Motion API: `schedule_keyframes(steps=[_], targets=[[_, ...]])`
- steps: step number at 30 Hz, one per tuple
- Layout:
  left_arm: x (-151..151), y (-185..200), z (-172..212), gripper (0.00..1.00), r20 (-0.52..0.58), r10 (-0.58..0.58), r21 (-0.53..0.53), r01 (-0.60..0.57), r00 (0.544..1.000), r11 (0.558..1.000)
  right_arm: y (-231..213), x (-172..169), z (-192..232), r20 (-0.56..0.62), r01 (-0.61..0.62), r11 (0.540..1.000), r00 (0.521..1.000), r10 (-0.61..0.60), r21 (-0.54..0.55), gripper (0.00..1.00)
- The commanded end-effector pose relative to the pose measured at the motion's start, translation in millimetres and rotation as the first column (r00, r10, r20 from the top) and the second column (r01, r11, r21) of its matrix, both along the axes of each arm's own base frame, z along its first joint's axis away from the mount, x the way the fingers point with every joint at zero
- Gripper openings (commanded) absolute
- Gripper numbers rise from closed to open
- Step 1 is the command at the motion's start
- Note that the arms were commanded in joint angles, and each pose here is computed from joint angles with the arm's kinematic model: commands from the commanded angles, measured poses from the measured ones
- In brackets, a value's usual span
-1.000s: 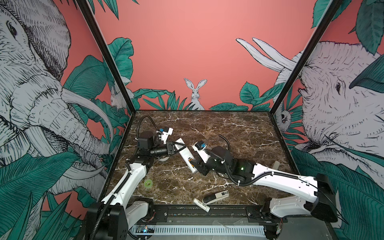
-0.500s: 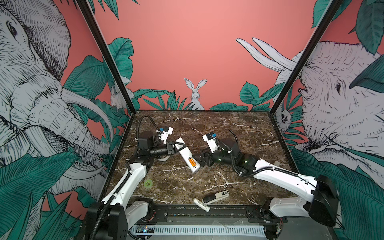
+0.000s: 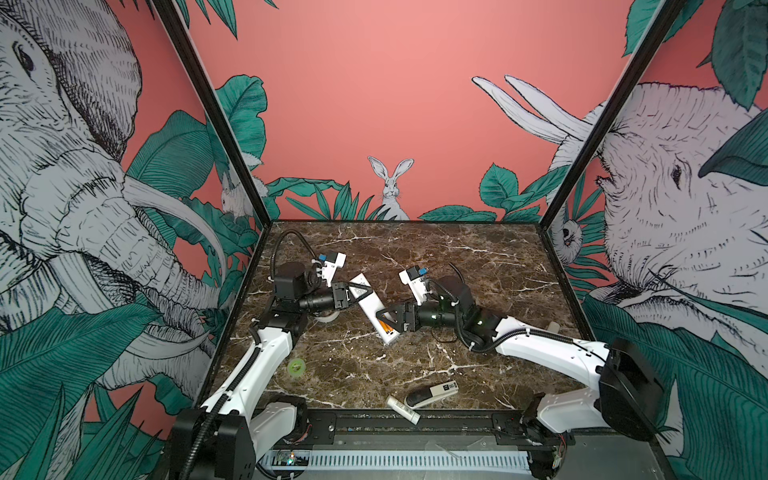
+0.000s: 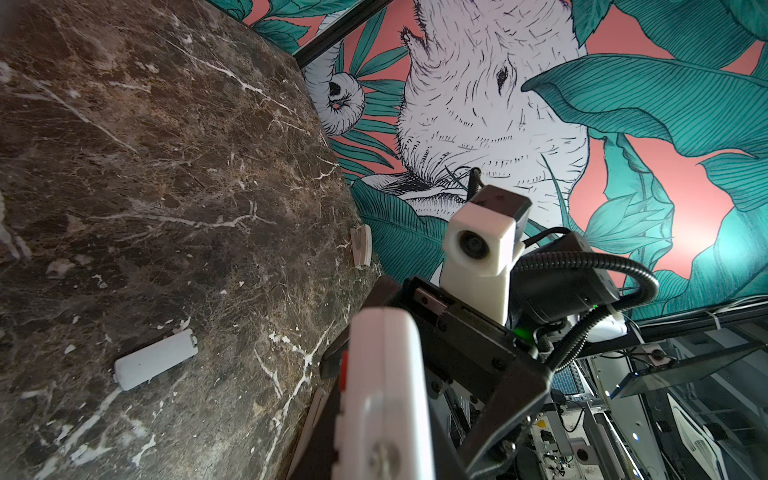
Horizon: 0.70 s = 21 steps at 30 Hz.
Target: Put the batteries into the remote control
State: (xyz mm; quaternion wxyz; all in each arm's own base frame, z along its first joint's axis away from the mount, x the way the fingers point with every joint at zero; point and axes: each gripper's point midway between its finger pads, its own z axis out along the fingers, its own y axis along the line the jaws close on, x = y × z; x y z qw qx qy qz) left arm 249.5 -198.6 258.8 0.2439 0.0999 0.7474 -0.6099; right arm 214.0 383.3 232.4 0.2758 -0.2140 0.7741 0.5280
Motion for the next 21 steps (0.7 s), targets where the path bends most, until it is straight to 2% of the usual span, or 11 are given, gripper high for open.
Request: schedule_keyframes(steps=[1, 9, 21], targets=[[-5, 0, 19, 0.0, 0.065, -0.017, -0.019, 0.018, 0.998, 1.0, 2, 4, 4, -0.001, 0.004, 0.999, 1.0, -0.004, 0.041, 0.81], [-6, 0, 23, 0.0, 0.071, -0.014, -0.02, 0.016, 0.997, 1.0, 6, 5, -5, -0.033, -0.004, 0.999, 0.999, 0.005, 0.045, 0.79], [-5, -1, 38, 0.0, 0.086, -0.016, -0.049, 0.02, 0.996, 0.999, 4, 0, -21, -0.03, -0.017, 0.996, 0.999, 0.019, 0.084, 0.69]])
